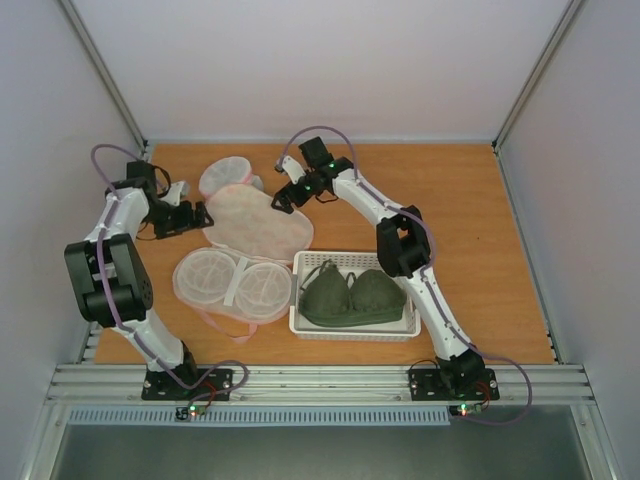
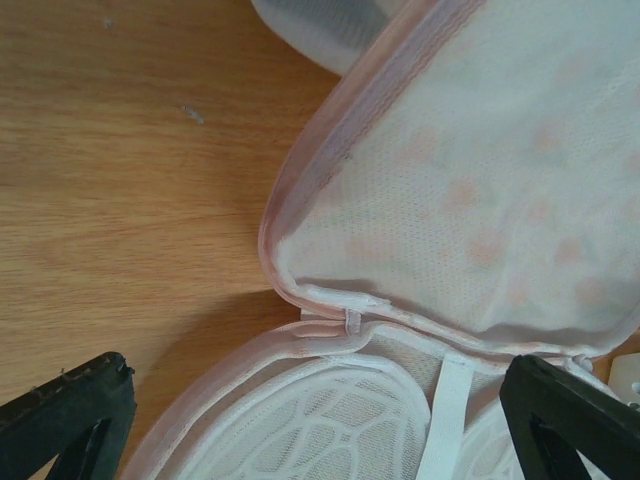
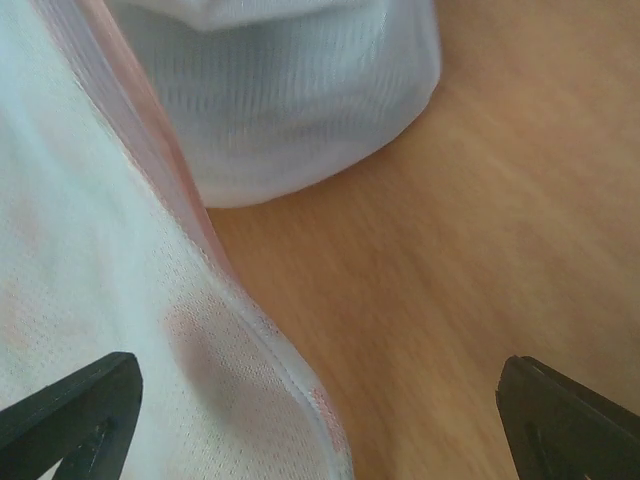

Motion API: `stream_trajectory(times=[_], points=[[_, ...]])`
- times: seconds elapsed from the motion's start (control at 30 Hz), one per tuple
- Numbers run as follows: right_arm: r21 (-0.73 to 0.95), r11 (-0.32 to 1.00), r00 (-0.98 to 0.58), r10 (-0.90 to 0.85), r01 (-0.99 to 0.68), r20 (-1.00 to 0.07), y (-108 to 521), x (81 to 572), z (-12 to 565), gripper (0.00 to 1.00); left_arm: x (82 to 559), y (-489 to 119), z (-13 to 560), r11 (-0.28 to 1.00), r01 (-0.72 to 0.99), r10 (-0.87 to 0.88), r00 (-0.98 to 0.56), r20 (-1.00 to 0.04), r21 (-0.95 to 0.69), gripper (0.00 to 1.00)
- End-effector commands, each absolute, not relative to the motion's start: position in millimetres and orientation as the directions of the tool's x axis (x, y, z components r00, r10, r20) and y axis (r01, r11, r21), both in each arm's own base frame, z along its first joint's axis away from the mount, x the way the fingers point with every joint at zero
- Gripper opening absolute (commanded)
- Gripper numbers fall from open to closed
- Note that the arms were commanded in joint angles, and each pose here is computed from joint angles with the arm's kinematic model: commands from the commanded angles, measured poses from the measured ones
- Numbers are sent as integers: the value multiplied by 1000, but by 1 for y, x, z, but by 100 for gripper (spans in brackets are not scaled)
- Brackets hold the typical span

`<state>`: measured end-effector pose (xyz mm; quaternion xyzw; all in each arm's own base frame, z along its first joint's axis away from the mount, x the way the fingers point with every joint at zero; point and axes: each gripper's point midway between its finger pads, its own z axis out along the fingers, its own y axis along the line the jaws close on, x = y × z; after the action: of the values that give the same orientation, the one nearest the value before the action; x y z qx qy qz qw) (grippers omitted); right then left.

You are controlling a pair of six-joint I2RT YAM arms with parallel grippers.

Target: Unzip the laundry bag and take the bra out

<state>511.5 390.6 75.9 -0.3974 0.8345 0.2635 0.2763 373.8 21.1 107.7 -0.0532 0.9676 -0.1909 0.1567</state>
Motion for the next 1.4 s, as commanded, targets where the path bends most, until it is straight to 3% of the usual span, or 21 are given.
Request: stream_trajectory(times=[0.0, 0.1, 0.2, 0.27, 0.43, 0.6, 0.77, 1.0, 1.27, 1.37], points=[[313, 450, -531, -522, -836, -668, 408, 494, 74, 98, 381, 23, 94, 924, -15, -140, -943, -302, -382, 99], [343, 392, -515, -540, -854, -665, 416, 482, 64, 96, 380, 23, 89, 922, -19, -141, -947, -288, -387, 99], [356, 351, -498, -558, -866, -663, 422, 471, 59, 88, 380, 22, 86, 920, -22, -141, -949, -280, -390, 99], [361, 337, -493, -561, -870, -665, 423, 468, 59, 78, 379, 22, 86, 921, -21, -138, -951, -278, -388, 99], [301, 363, -466, -576, -882, -671, 420, 477, 57, 41, 373, 26, 89, 933, 8, -97, -957, -274, -359, 99], [211, 333, -381, -608, -919, -696, 419, 477, 79, 19, 357, 48, 96, 954, 67, -18, -960, -278, -293, 96], [27, 301, -231, -668, -953, -707, 428, 470, 115, 3, 338, 77, 79, 956, 23, -34, -981, -189, -292, 89], [-162, 329, -110, -671, -930, -733, 443, 467, 177, 1, 314, 55, 60, 919, 21, -39, -989, -143, -393, 77], [-340, 353, -13, -711, -872, -703, 457, 453, 219, 1, 306, 47, 48, 903, 19, -34, -993, -115, -429, 58], [-368, 356, 3, -715, -859, -699, 461, 448, 227, 1, 308, 42, 47, 886, 22, -39, -992, -122, -463, 46]])
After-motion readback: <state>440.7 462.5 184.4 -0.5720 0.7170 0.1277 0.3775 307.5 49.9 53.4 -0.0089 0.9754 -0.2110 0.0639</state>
